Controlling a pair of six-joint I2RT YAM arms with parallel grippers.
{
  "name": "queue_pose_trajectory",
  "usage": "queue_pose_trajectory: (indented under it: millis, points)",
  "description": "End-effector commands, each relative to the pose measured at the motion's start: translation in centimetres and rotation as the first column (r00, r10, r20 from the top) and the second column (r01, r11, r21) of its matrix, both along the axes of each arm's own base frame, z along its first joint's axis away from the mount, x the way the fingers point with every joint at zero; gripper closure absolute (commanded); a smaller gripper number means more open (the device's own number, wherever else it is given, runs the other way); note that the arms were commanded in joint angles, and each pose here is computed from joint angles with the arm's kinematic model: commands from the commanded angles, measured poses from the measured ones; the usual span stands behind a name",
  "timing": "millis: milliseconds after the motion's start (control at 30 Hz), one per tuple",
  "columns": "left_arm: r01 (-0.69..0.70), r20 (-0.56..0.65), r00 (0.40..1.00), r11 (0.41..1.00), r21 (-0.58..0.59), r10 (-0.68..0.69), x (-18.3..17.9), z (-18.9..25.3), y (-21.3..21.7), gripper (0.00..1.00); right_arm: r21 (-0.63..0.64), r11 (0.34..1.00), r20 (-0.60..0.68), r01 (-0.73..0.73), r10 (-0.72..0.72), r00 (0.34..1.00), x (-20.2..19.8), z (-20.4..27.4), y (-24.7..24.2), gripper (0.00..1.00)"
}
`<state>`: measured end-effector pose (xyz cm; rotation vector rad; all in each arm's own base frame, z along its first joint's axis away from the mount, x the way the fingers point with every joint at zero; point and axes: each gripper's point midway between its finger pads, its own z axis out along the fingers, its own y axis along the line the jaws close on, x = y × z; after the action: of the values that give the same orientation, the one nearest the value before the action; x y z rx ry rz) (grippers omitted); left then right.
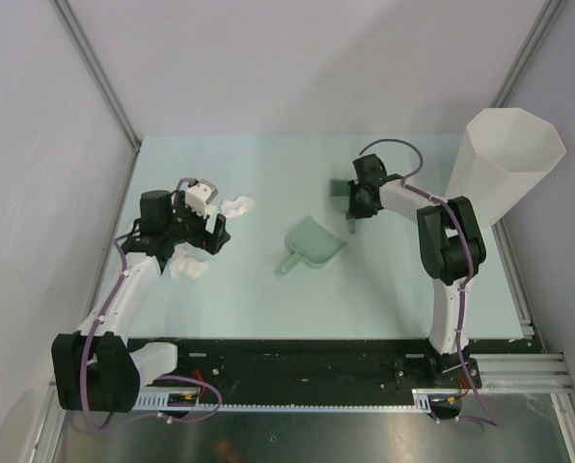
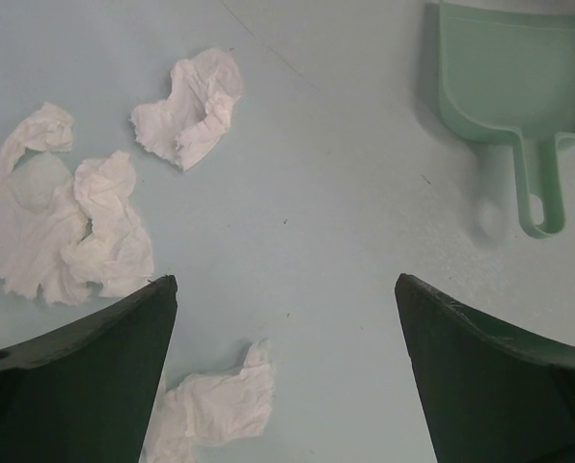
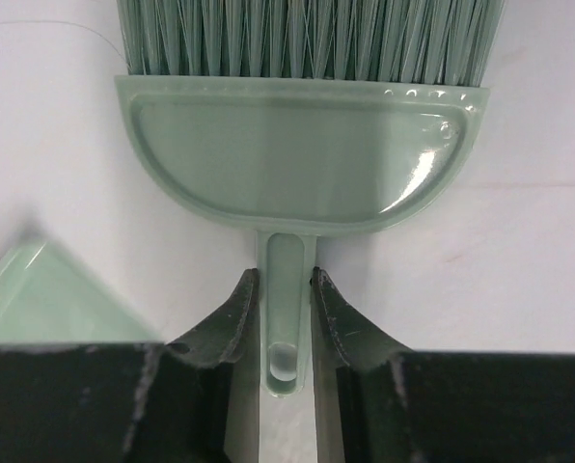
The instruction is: Sweep away the paper scraps from the table
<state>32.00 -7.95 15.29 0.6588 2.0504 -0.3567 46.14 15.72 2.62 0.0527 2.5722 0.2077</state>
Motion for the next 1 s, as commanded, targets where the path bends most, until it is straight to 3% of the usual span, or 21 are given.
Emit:
queue_pose_trajectory:
  millis: [0,167,333,433,567,633,667,733,767,833,867,933,967]
  points:
    - [0.104,0.091,0.991,0.995,-0.010,-0.102,0.3,3.5,-2.2,0.01,0.132,0.976,0.000,-0.170,0.172,0.985,-3.0,4.0,3.2,1.00]
    - [0.244,0.162,0.952,0.964,0.108,-0.259,-0.3,5.1,-6.6,0.01,0.181,0.963,0.047,-0.198,0.193,0.980,-3.6,6.9,4.8,1.00]
    - [0.354,0.212,0.891,0.907,0.230,-0.402,-0.4,7.4,-10.7,0.02,0.310,0.916,0.099,-0.255,0.236,0.967,-5.0,11.1,7.4,1.00]
    - [0.385,0.235,0.833,0.830,0.403,-0.500,0.2,8.3,-11.8,0.02,0.408,0.868,0.100,-0.282,0.265,0.959,-6.7,13.4,9.3,1.00]
    - [0.362,0.210,0.736,0.636,0.681,-0.644,1.0,9.6,-12.1,0.01,0.501,0.801,0.095,-0.328,0.325,0.941,-9.4,15.6,12.5,1.00]
    - [0.320,0.217,0.716,0.587,0.744,-0.664,0.9,10.8,-11.5,0.02,0.544,0.763,0.105,-0.349,0.351,0.930,-10.8,17.1,14.3,1.00]
    - [0.302,0.219,0.654,0.515,0.802,-0.724,0.6,11.7,-11.2,0.02,0.558,0.751,0.108,-0.353,0.355,0.928,-11.2,17.7,14.9,1.00]
    - [0.270,0.195,0.602,0.427,0.863,-0.774,0.1,11.8,-10.3,0.05,0.575,0.739,0.114,-0.351,0.352,0.929,-12.0,18.6,15.9,1.00]
    - [0.215,0.215,0.577,0.401,0.891,-0.788,-0.1,13.5,-9.5,0.05,0.576,0.728,0.128,-0.371,0.368,0.921,-12.9,19.2,16.9,1.00]
    - [0.201,0.259,0.506,0.404,0.892,-0.823,-1.1,15.2,-9.6,0.04,0.591,0.711,0.135,-0.382,0.380,0.915,-14.0,20.0,18.1,1.00]
    - [0.195,0.258,0.402,0.357,0.913,-0.879,-2.0,15.8,-10.4,0.04,0.596,0.694,0.139,-0.402,0.404,0.904,-15.2,20.4,19.2,1.00]
    - [0.157,0.262,0.274,0.312,0.937,-0.925,-4.2,16.4,-10.6,0.02,0.603,0.679,0.156,-0.419,0.415,0.896,-16.0,21.0,20.1,1.00]
    - [0.152,0.257,0.180,0.285,0.947,-0.950,-5.4,16.5,-11.3,0.01,0.612,0.660,0.163,-0.436,0.434,0.886,-17.1,21.6,21.0,1.00]
